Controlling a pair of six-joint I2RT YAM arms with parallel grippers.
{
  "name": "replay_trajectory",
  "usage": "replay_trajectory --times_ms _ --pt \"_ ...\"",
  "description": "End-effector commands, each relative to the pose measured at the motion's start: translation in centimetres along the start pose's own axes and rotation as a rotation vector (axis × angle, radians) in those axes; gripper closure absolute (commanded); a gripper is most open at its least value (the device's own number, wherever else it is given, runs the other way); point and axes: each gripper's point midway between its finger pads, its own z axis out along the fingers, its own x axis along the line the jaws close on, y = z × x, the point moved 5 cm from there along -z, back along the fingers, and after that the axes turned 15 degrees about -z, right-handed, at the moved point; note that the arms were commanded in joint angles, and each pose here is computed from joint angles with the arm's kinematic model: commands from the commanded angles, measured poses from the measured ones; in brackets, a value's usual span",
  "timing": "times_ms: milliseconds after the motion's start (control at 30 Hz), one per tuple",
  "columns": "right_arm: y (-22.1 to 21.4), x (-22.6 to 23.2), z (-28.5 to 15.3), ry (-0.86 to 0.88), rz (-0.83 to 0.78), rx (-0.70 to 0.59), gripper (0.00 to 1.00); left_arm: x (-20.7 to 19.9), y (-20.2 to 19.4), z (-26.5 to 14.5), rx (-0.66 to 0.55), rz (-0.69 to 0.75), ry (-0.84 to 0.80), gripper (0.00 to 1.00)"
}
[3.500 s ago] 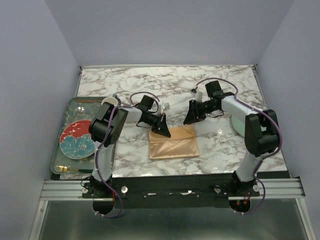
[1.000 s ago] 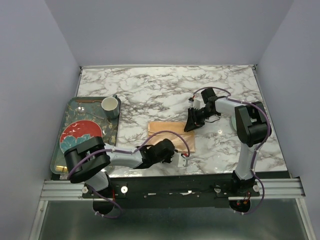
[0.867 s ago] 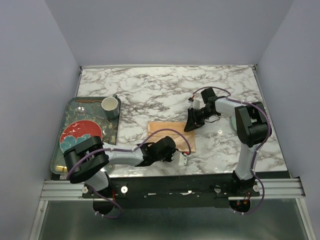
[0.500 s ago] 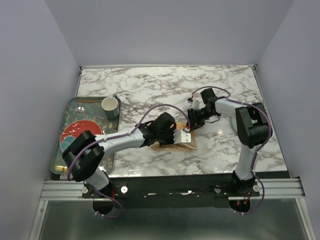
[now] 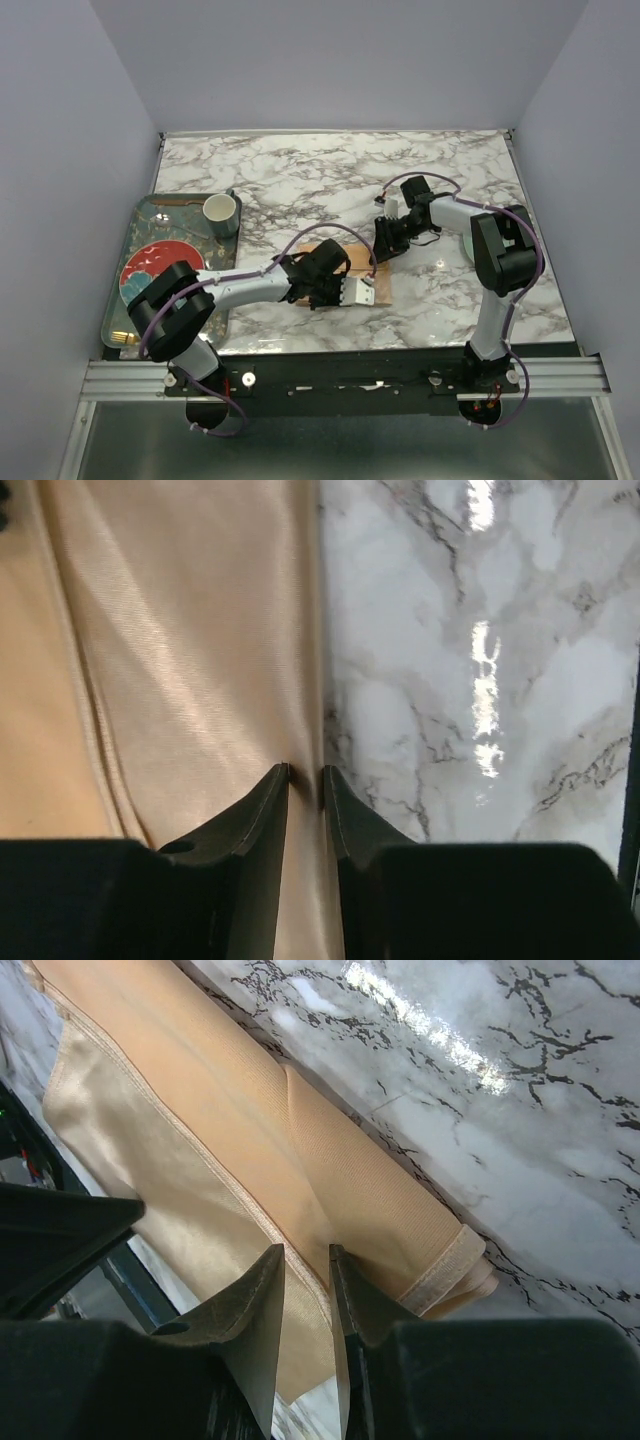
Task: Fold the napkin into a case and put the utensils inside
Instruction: Pick up the 2/3-rectangle-folded napkin from the center of the board, then fold the 2/3-rectangle-folded napkin at the center of the board.
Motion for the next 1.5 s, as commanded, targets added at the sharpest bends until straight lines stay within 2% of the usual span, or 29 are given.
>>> replay_trajectory --times_ms 0,267,367,467,500,567,767,967,1233,1467 --pt "-1.0 -1.6 0.7 -0.077 -0.013 0.066 0.68 -1.1 -0.5 0.5 0.03 0.117 0.108 0.7" --pt "-1.2 -1.6 0.8 -0.072 -0.014 0.076 0.68 -0.3 -2.3 2.4 0.125 0.187 0.237 0.66" --pt "-1.1 -1.6 0.8 -0.073 -0.014 0.078 0.68 -0.3 -2.7 2.8 0.148 0.214 0.229 0.67" --pt "-1.0 -1.7 0.7 -0.074 -0.019 0.075 0.68 -0.4 -2.7 3.0 0.15 0.227 0.211 0.89" --pt "-1.0 -1.6 0.7 -0.072 -0.019 0.075 0.68 -0.6 -2.5 3.0 0.141 0.228 0.194 1.0" --pt "-0.9 -1.6 0.7 -0.071 -0.025 0.073 0.68 -1.0 -1.9 2.6 0.127 0.22 0.156 1.0" --pt "-1.0 -1.0 0.2 -0.056 -0.052 0.063 0.68 -2.0 0.7 0.8 0.057 0.061 -0.05 1.0" --pt "-0.9 -0.7 0.0 -0.042 -0.082 0.055 0.68 0.6 2.1 -0.3 0.018 -0.156 -0.202 1.0" --pt "-0.8 -0.9 0.2 -0.038 -0.092 0.056 0.68 3.6 3.4 -0.8 0.002 -0.346 -0.407 1.0" --pt "-0.4 -1.0 0.3 -0.037 -0.103 0.052 0.69 6.7 4.3 -1.3 -0.063 -0.529 -0.505 1.0"
